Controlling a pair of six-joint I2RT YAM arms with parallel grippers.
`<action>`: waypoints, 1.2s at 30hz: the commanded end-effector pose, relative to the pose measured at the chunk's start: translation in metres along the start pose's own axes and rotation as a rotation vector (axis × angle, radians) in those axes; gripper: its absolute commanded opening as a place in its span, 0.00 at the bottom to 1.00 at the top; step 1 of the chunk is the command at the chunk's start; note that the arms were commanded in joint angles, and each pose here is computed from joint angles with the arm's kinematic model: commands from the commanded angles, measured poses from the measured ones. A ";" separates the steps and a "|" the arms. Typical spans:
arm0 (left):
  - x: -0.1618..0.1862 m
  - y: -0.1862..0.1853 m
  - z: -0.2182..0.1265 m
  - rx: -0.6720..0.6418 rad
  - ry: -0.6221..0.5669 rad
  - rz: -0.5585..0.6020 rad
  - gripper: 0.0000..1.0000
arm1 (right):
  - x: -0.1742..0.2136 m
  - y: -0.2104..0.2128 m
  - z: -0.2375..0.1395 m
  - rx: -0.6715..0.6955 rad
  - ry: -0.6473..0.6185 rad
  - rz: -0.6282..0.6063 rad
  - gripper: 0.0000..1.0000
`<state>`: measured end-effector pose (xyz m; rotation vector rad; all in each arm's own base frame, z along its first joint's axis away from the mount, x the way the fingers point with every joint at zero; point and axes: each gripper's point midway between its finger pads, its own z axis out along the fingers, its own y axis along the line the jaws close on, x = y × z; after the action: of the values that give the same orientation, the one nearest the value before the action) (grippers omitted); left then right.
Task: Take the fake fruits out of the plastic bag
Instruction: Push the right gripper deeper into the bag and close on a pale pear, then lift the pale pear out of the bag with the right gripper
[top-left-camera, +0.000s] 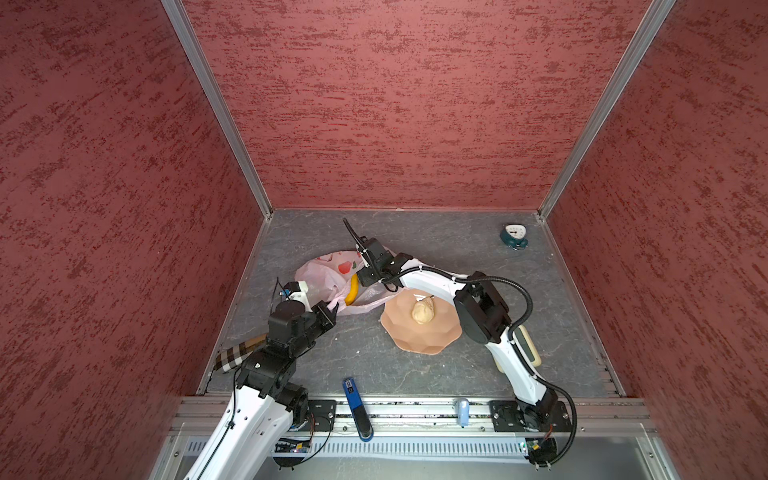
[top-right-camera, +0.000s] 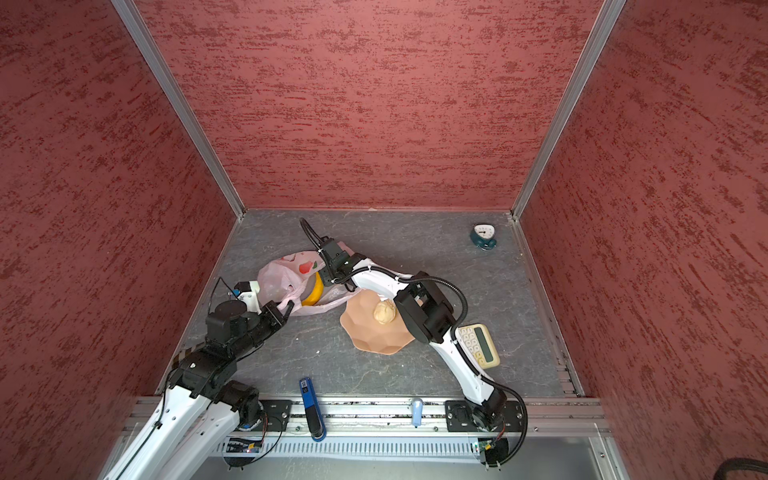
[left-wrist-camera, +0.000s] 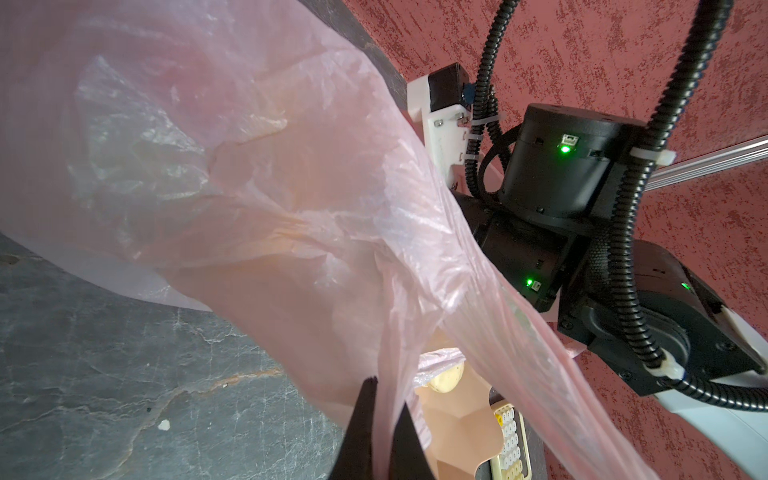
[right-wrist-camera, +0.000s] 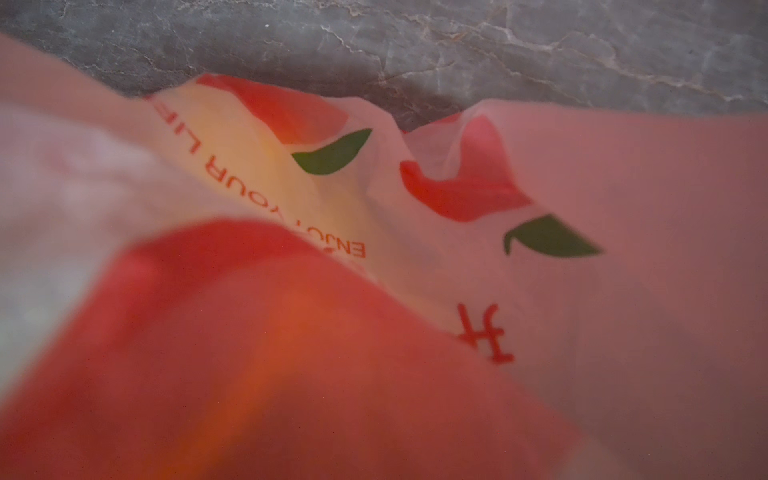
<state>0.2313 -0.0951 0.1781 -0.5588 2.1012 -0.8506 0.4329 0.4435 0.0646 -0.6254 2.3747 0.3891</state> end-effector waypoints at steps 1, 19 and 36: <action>-0.003 -0.005 0.000 0.019 -0.015 0.014 0.08 | -0.012 0.005 -0.013 -0.042 -0.036 -0.006 0.55; -0.008 -0.009 -0.001 0.026 -0.030 0.019 0.09 | -0.018 0.058 -0.085 -0.232 -0.053 -0.082 0.43; -0.027 -0.023 -0.011 0.023 -0.083 0.076 0.09 | -0.012 0.086 -0.173 -0.406 -0.020 -0.130 0.41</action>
<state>0.2396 -0.0925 0.2090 -0.5165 2.0311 -0.8299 0.3247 0.4542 0.1872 -0.8979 2.2700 0.7875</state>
